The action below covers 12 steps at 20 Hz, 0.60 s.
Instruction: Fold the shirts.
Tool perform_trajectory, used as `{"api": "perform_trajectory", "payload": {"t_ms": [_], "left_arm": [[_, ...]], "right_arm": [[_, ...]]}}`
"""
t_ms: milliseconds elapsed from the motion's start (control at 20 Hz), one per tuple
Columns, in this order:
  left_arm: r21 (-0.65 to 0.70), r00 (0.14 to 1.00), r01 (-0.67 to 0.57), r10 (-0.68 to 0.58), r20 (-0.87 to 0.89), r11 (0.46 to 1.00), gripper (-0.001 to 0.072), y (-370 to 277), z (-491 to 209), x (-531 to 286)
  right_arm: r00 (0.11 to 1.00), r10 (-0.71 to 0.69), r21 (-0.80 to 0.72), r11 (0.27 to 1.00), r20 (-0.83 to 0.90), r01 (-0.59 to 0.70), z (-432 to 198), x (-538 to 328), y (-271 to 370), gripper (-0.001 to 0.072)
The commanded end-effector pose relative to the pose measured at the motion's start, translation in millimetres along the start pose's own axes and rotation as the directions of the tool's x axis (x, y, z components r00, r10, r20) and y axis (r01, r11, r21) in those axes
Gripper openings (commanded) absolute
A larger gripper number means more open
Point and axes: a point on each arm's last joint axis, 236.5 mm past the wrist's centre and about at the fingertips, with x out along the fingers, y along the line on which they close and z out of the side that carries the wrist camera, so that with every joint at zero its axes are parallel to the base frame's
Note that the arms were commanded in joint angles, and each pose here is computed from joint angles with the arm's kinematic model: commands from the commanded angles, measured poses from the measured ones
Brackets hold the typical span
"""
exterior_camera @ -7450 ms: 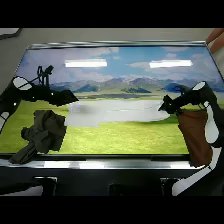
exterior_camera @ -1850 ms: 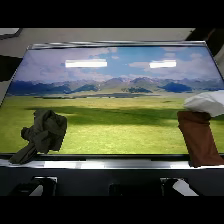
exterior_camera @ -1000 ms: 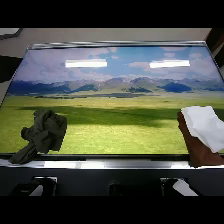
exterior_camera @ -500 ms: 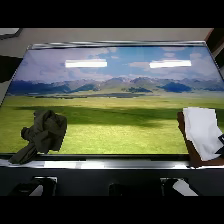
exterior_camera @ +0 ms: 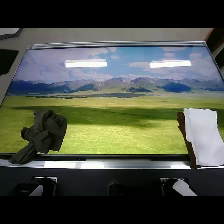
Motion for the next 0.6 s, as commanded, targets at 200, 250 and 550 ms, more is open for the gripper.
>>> {"api": "perform_trajectory", "payload": {"t_ms": [200,250,550], "left_arm": [[0.203,0.796,-0.286,0.350,-0.494,0.937,0.0040,93.9,-151.7,83.8],[0.193,0.692,-0.301,0.353,-0.629,0.934,0.0173,98.6,-194.2,81.4],[0.106,0.425,-0.296,0.230,-0.876,0.949,0.0717,88.9,-339.0,49.7]], "right_arm": [[0.739,0.544,-0.554,0.785,0.398,-0.279,28.0,-180.5,261.7,0.0592],[0.805,0.527,-0.588,0.754,0.274,-0.293,-8.3,-155.8,280.2,0.0592],[0.910,0.200,-0.604,0.693,-0.363,-0.394,-185.9,-16.8,289.5,0.0559]]}}
